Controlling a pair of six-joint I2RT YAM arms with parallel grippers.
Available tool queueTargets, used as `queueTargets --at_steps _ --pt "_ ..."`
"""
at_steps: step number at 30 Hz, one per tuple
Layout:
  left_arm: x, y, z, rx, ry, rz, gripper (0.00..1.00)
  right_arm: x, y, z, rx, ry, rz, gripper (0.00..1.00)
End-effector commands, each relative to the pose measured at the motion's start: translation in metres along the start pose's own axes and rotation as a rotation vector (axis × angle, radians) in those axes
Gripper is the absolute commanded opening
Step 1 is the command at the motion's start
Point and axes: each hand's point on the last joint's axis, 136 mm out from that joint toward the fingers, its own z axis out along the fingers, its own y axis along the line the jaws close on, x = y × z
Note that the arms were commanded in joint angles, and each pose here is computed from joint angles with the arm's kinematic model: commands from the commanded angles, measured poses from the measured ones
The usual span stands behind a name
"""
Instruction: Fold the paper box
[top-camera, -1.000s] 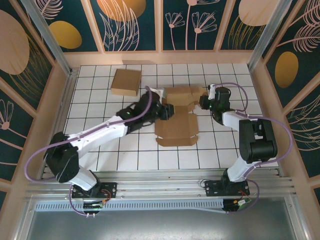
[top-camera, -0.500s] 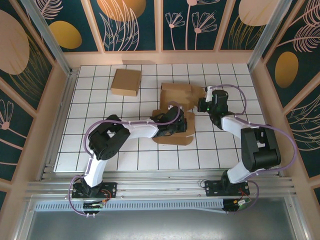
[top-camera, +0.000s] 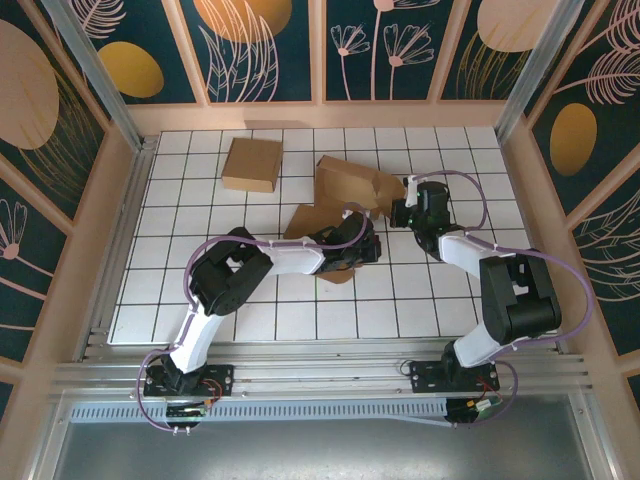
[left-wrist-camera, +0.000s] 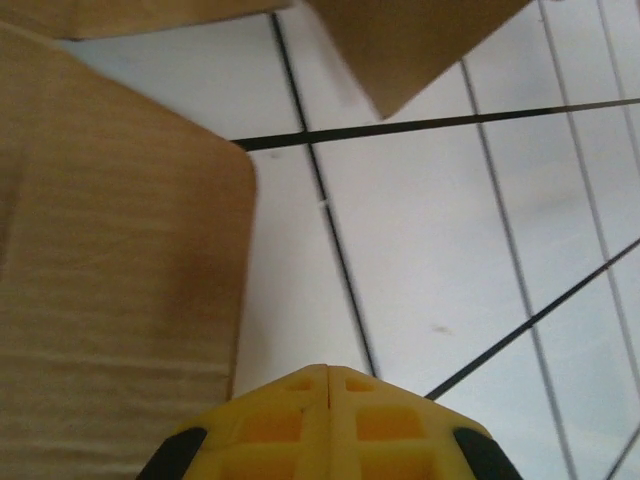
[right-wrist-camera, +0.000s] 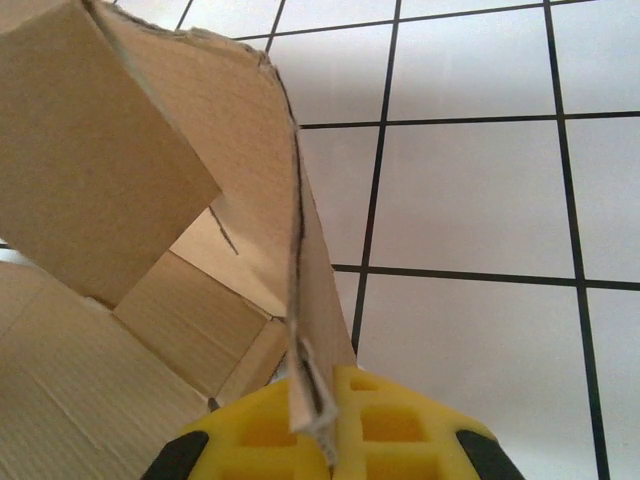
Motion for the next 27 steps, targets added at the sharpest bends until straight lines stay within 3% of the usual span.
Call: queueTargets --at_steps 1,5,9,15,27 --pt "-0.025 -0.011 -0.036 -0.002 -0.096 0.075 0.00 -0.003 -0.001 0.000 0.025 -0.008 -0.025 0.05" --pt "-0.040 -0.024 -0.060 0.021 -0.147 0.111 0.00 -0.004 -0.002 0.002 0.031 -0.002 -0.036 0.05" --pt "-0.042 -0.015 -0.059 -0.014 -0.148 0.099 0.00 -0.005 -0.003 0.003 0.032 0.000 -0.037 0.05" --pt "-0.027 0.026 -0.038 -0.137 -0.103 0.047 0.00 -0.007 -0.003 0.003 0.035 0.001 -0.031 0.05" --pt "0.011 0.046 0.001 -0.104 0.022 -0.005 0.00 -0.001 0.002 0.006 0.054 0.028 0.035 0.05"
